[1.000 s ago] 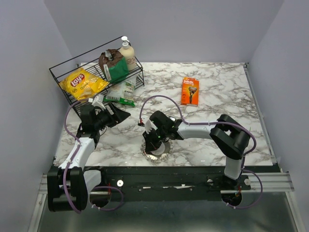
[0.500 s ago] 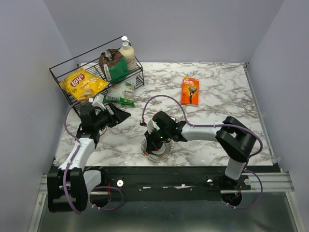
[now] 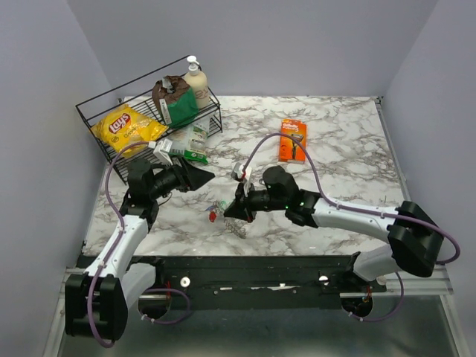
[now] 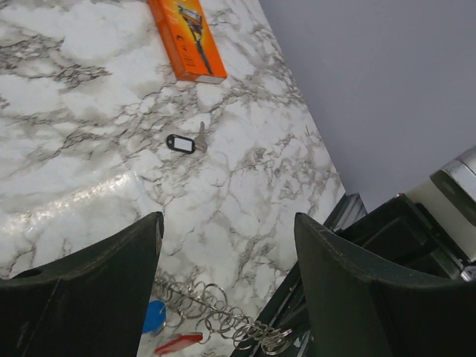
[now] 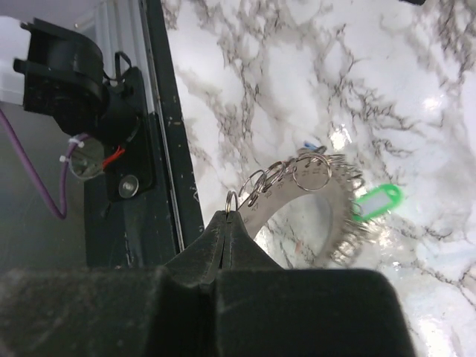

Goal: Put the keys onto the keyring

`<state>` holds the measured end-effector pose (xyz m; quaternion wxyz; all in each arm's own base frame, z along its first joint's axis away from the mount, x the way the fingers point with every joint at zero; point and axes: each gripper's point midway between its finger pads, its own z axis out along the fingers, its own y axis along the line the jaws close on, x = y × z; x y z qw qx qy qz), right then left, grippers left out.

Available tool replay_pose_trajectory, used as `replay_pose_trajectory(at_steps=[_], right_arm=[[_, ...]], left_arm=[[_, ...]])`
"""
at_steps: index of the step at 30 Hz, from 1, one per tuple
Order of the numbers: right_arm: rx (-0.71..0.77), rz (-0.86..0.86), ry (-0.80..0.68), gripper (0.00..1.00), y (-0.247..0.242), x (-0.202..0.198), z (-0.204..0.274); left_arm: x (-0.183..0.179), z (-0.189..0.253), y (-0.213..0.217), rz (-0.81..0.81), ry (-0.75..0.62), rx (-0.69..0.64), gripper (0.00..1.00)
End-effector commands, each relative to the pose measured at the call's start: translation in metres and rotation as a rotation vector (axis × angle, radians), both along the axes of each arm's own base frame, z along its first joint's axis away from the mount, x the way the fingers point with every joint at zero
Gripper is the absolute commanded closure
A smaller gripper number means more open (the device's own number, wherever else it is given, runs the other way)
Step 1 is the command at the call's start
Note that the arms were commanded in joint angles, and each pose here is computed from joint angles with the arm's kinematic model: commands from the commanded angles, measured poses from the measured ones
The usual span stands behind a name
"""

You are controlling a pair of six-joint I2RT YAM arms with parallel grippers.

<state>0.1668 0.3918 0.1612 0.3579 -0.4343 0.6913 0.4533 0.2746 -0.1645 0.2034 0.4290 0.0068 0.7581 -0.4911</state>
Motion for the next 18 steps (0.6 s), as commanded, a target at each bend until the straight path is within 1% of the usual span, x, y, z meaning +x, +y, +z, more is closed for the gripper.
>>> replay_pose_trajectory(at_steps=[1, 2, 6, 7, 8, 13, 18], right_arm=[[0.132, -0.04, -0.117, 1.0, -0.002, 0.005, 0.038], [0.143, -0.049, -0.128, 1.0, -0.003, 0.006, 0.042], [0.203, -0.103, -0.186, 1.0, -0.012, 0.011, 0.064], [0.227, -0.112, -0.205, 1.0, -0.015, 0.011, 0.073], [0.235, -0.122, -0.21, 1.0, -0.018, 0.011, 0.073], [0.326, -0.181, -0.25, 1.0, -0.029, 0.014, 0.096], [0.416, -0.233, -0.286, 1.0, -0.044, 0.015, 0.119]], left_arm=[[-0.019, 0.047, -0.022, -0.131, -0.2, -0.021, 0.21], [-0.023, 0.056, -0.024, -0.148, -0.244, -0.026, 0.22], [-0.044, 0.073, -0.034, -0.214, -0.333, -0.043, 0.25], [-0.05, 0.077, -0.037, -0.231, -0.348, -0.051, 0.26], [-0.057, 0.083, -0.039, -0.245, -0.381, -0.061, 0.27], [-0.079, 0.085, -0.049, -0.317, -0.405, -0.091, 0.33], [-0.104, 0.094, -0.062, -0.425, -0.449, -0.149, 0.38]])
